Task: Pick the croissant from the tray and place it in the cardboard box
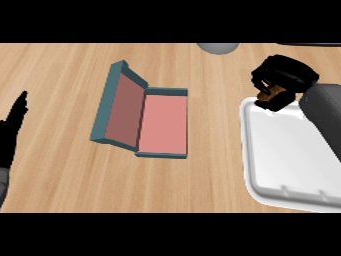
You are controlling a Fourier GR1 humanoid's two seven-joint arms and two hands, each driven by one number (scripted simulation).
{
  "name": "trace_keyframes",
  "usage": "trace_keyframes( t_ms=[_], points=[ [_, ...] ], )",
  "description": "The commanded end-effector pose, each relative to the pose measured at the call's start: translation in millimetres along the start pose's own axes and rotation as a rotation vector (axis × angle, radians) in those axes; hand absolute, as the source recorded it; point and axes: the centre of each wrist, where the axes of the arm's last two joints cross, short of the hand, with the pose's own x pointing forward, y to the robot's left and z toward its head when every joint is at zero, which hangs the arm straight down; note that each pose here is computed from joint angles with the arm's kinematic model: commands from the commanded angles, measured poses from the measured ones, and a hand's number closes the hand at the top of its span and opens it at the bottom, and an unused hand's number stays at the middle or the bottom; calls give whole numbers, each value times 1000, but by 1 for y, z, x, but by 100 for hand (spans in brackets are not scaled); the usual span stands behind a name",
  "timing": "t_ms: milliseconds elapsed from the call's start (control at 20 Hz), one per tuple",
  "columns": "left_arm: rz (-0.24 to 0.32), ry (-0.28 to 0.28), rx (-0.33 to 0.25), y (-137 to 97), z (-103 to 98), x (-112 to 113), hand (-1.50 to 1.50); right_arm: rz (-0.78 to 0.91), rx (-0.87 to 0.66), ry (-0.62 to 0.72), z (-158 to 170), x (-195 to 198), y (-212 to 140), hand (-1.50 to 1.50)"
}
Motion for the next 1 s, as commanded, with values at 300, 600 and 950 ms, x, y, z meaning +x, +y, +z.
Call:
trace_keyframes(
  t_ms=[300, 600, 950],
  points=[
    [-6, 21, 13, 4, 0, 1, 0, -57, -305, -211, -43, 14, -78, 150],
    [-19, 36, 7, -10, 10, -16, 0, -183, -258, -312, -88, 51, -78, 150],
    [0, 46, 16, 4, 8, -14, 0, -363, -241, -327, -149, 125, -94, 150]
  ],
)
